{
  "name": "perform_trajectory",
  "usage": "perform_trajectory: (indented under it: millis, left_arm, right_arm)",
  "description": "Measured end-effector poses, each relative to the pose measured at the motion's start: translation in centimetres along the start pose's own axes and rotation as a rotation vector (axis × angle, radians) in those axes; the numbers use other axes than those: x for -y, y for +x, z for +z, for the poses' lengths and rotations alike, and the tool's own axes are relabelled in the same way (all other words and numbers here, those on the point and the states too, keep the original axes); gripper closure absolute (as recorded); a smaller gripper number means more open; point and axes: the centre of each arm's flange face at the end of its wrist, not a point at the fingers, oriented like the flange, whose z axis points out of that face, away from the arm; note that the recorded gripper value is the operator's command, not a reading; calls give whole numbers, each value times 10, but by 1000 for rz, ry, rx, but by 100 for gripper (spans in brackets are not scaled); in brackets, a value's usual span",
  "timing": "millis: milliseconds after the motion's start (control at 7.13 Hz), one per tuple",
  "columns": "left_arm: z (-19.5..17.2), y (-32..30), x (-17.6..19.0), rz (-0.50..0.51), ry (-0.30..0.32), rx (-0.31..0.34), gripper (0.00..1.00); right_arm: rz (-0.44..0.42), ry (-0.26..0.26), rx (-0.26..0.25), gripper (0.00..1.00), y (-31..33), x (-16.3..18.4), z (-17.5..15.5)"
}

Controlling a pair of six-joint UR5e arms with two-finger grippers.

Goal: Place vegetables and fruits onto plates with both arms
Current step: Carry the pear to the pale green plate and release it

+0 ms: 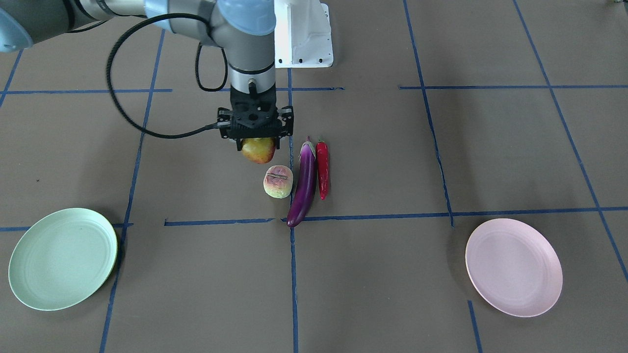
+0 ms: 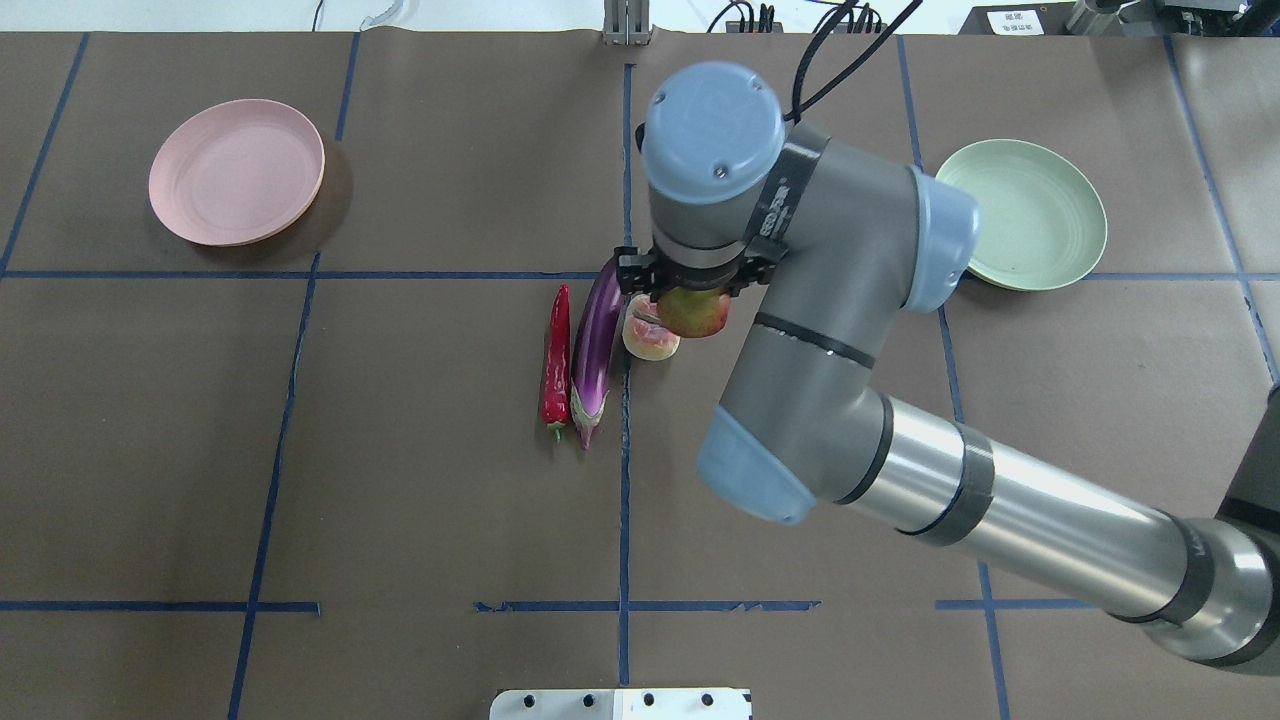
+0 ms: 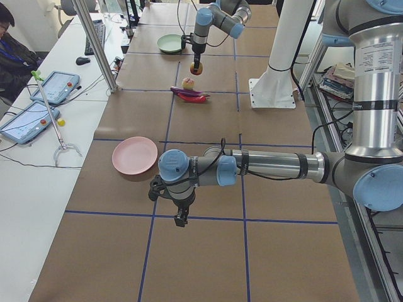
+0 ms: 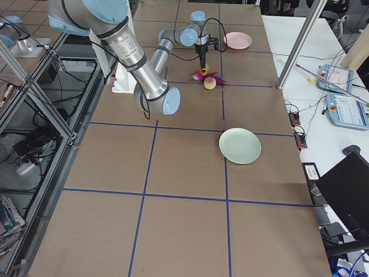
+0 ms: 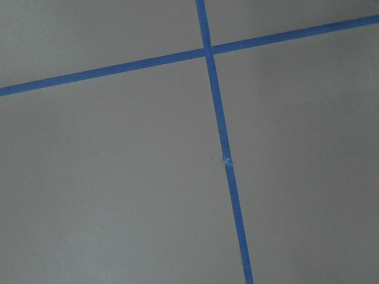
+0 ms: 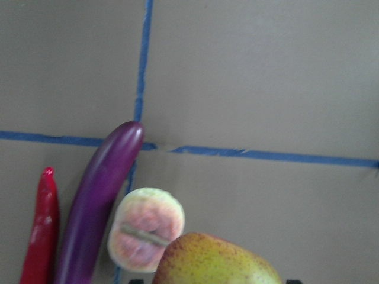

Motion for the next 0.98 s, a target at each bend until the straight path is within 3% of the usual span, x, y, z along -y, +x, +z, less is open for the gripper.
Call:
perform_trajectory:
  millis: [280, 561, 701, 841, 982]
  left_arm:
    - [1, 0, 0, 0, -1, 0, 0]
    - [0, 1, 0, 1, -1, 0, 0]
    - [0, 1, 0, 2, 0, -1, 0]
    - [0, 1, 0, 2, 0, -1, 0]
    - [0, 2, 1, 3, 0, -1, 0]
  right_arm:
    - [-112, -12, 7, 97, 133, 62, 17]
    - [-182, -28, 73, 96, 271, 98, 62]
    - [-213, -30, 103, 84, 330, 103, 91]
    - [-234, -31, 118, 52, 375, 102, 117]
    - [-238, -39, 121, 1, 401, 96, 134]
